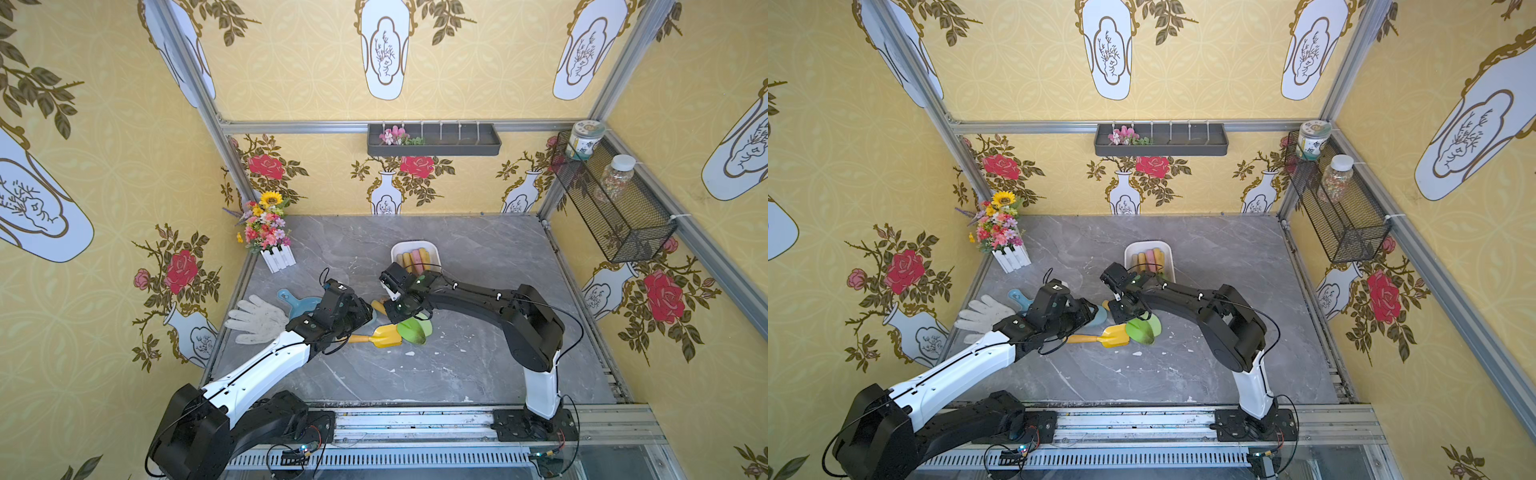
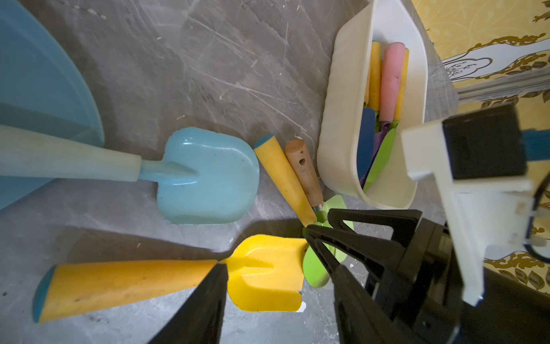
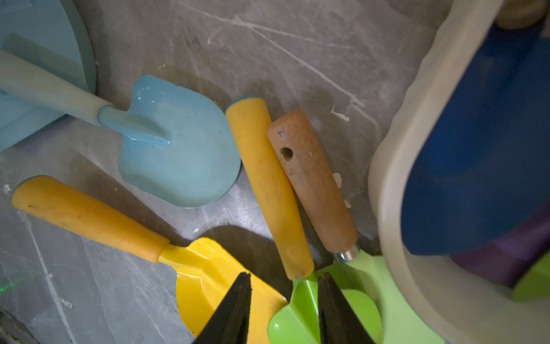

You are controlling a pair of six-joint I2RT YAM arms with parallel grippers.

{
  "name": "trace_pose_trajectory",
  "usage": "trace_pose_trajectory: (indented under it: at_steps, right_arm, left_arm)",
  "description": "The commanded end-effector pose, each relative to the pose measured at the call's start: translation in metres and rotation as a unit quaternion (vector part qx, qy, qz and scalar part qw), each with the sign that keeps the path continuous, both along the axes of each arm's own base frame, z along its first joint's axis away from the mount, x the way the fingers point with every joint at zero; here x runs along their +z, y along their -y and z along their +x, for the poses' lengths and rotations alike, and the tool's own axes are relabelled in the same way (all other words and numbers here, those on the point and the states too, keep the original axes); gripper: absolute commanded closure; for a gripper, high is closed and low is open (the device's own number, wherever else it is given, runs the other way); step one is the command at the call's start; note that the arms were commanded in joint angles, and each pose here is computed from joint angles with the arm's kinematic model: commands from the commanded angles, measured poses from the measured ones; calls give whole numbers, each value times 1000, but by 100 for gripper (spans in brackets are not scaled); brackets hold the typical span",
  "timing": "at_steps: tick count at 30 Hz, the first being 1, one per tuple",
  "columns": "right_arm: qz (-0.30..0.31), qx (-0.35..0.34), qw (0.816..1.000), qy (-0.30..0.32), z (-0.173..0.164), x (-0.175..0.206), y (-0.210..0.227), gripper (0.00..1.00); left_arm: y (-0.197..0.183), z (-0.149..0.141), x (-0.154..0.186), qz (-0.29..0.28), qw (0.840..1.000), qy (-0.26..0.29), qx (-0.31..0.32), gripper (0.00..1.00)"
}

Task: Put the shovel into the storage box
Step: Pick up the shovel from the center of the board.

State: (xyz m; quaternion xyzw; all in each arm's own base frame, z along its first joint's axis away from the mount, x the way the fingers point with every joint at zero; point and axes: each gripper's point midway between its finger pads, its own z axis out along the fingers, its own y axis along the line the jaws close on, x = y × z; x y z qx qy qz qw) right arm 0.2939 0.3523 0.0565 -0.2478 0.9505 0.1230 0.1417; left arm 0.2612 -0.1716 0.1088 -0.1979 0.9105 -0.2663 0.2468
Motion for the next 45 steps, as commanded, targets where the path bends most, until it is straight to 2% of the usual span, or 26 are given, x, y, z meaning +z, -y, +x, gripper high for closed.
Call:
trace_pose_trajectory:
  at_steps: [1,18,28,45]
  right_arm:
    - [1,7,1000,4,3,-2,-4,60]
    - [-17,23,1000,-12,7,-25,-11,64]
    - [-22,33,999,-14,8,-27,-14,77]
    - [1,33,999,8,5,15,-11,83]
  left_arm:
    - [3,2,-1,-6,1000,3,-4,39]
    - [3,4,-2,-8,1000,1,-7,39]
    - [2,4,-5,-7,1000,-1,-6,39]
    - [0,8,0,-12,1000,8,-2,39]
